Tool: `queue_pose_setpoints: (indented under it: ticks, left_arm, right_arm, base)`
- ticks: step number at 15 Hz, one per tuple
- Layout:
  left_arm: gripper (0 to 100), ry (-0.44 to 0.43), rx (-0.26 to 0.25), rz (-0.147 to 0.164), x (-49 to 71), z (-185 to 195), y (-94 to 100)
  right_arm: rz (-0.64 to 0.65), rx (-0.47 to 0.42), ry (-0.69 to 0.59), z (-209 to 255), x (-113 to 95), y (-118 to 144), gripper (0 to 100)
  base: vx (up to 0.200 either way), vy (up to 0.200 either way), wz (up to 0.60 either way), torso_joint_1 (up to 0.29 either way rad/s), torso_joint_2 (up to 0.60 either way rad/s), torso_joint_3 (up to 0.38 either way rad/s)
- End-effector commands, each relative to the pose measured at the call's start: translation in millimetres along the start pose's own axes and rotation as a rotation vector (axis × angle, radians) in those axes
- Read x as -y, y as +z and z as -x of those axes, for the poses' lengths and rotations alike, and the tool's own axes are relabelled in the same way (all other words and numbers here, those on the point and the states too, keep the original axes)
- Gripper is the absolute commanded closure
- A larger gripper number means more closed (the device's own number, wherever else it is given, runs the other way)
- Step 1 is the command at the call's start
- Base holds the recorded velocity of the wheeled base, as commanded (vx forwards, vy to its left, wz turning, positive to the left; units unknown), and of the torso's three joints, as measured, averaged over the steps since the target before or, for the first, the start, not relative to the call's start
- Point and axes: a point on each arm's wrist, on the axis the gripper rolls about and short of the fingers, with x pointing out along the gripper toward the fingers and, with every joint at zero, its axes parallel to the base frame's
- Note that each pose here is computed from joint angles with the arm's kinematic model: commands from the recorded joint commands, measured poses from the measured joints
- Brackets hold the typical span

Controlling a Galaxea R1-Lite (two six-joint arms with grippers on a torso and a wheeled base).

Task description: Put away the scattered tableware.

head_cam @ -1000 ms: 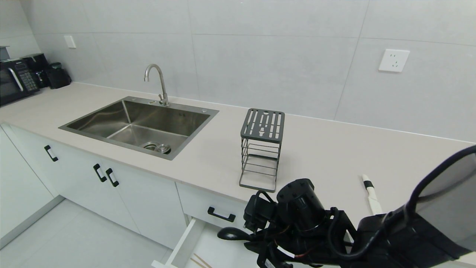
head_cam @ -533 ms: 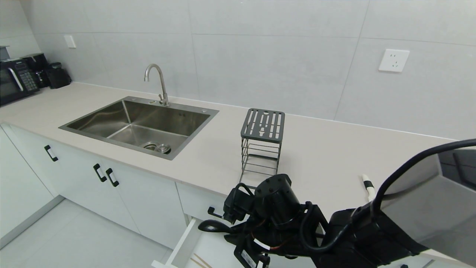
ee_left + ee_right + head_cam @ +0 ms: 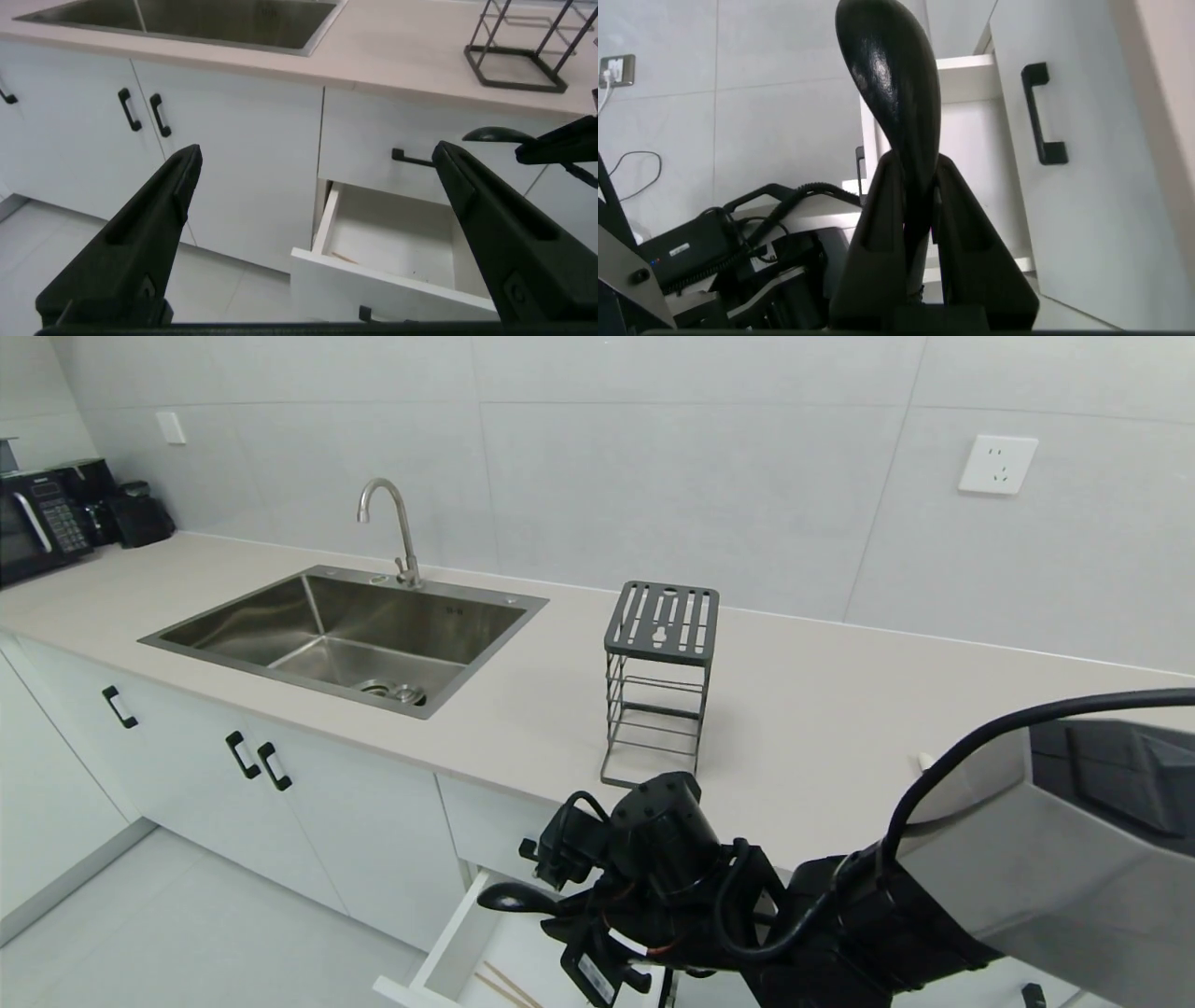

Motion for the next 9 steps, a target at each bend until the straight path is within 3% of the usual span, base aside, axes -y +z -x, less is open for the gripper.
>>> queue_pose_setpoints:
  ticks: [1,9]
  left_arm:
    - [0,0.000,-0.001,0.000,0.0,-0.1,0.1]
    - [0,0.002,-0.001,0.000,0.0,-0.1,0.1]
  right_arm:
    - [0.002,-0.005,0.002,-2.7,-0.2,-0.2,100]
    - [0.002,-0.004,0.002,-4.1,0.2,0.6,100]
  base:
    - [0.000,0.000,0.00,-0.261,0.54,0.295]
    - [0.000,0.000,0.00,-0.243,0.53,0.284]
